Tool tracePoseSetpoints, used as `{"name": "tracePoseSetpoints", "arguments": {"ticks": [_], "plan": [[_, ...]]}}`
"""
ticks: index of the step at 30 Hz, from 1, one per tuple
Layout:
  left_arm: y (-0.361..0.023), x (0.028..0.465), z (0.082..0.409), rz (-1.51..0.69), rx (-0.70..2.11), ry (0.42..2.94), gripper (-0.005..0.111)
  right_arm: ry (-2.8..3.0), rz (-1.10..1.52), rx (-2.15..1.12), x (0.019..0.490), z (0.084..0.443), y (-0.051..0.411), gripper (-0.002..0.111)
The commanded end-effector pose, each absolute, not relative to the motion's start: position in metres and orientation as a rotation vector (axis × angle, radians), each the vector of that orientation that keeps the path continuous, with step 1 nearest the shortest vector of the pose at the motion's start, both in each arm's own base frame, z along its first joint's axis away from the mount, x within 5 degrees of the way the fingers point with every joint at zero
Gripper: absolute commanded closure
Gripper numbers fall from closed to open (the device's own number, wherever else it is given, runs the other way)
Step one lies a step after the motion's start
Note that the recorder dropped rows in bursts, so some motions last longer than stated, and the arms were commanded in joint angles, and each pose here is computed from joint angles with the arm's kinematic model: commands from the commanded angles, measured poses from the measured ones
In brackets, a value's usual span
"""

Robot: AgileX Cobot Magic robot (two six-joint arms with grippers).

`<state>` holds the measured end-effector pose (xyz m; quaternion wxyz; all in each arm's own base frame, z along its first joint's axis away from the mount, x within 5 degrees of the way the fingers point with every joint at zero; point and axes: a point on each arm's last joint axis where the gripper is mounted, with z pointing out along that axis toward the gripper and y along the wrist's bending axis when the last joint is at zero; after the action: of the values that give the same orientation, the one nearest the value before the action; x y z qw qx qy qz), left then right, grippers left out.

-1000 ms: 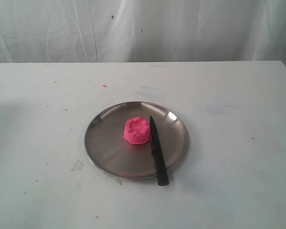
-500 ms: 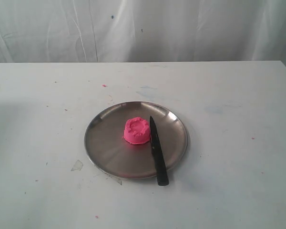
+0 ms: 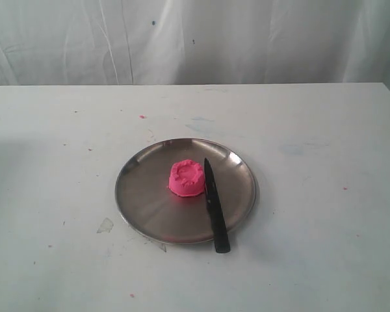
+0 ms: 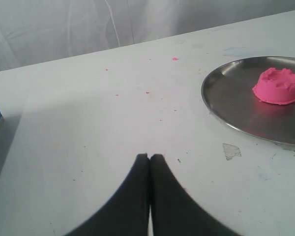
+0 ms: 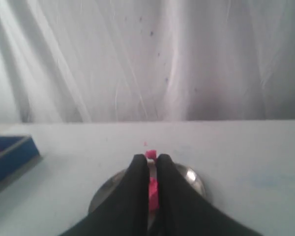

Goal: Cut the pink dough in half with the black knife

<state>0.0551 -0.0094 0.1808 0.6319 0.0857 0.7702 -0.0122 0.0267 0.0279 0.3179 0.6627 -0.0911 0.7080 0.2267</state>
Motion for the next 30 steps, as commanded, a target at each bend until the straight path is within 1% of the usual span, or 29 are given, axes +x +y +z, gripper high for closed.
{"name": "tracePoseSetpoints", "arguments": {"ticks": [1, 5, 8, 10, 12, 14, 22, 30], "plan": [[-0.009, 0.055, 0.181, -0.033, 0.185, 1.760, 0.107, 1.797, 0.506, -0.448, 0.049, 0.329, 0.044, 0.101], [-0.009, 0.055, 0.181, -0.033, 0.185, 1.760, 0.107, 1.962, 0.523, -0.560, 0.085, 0.332, 0.059, 0.099], [-0.009, 0.055, 0.181, -0.033, 0.185, 1.760, 0.107, 2.072, 0.551, -0.652, 0.111, 0.322, 0.072, 0.089], [-0.009, 0.055, 0.181, -0.033, 0.185, 1.760, 0.107, 2.125, 0.581, -0.683, 0.127, 0.314, 0.080, 0.077], [-0.009, 0.055, 0.181, -0.033, 0.185, 1.760, 0.107, 2.172, 0.622, -0.681, 0.143, 0.305, 0.087, 0.070], [-0.009, 0.055, 0.181, -0.033, 0.185, 1.760, 0.107, 2.205, 0.656, -0.662, 0.156, 0.296, 0.093, 0.065], [-0.009, 0.055, 0.181, -0.033, 0.185, 1.760, 0.107, 2.285, 0.837, -0.342, 0.198, 0.271, 0.108, 0.064], [-0.009, 0.055, 0.181, -0.033, 0.185, 1.760, 0.107, 2.386, 0.813, -0.364, 0.222, 0.240, 0.115, 0.064]]}}
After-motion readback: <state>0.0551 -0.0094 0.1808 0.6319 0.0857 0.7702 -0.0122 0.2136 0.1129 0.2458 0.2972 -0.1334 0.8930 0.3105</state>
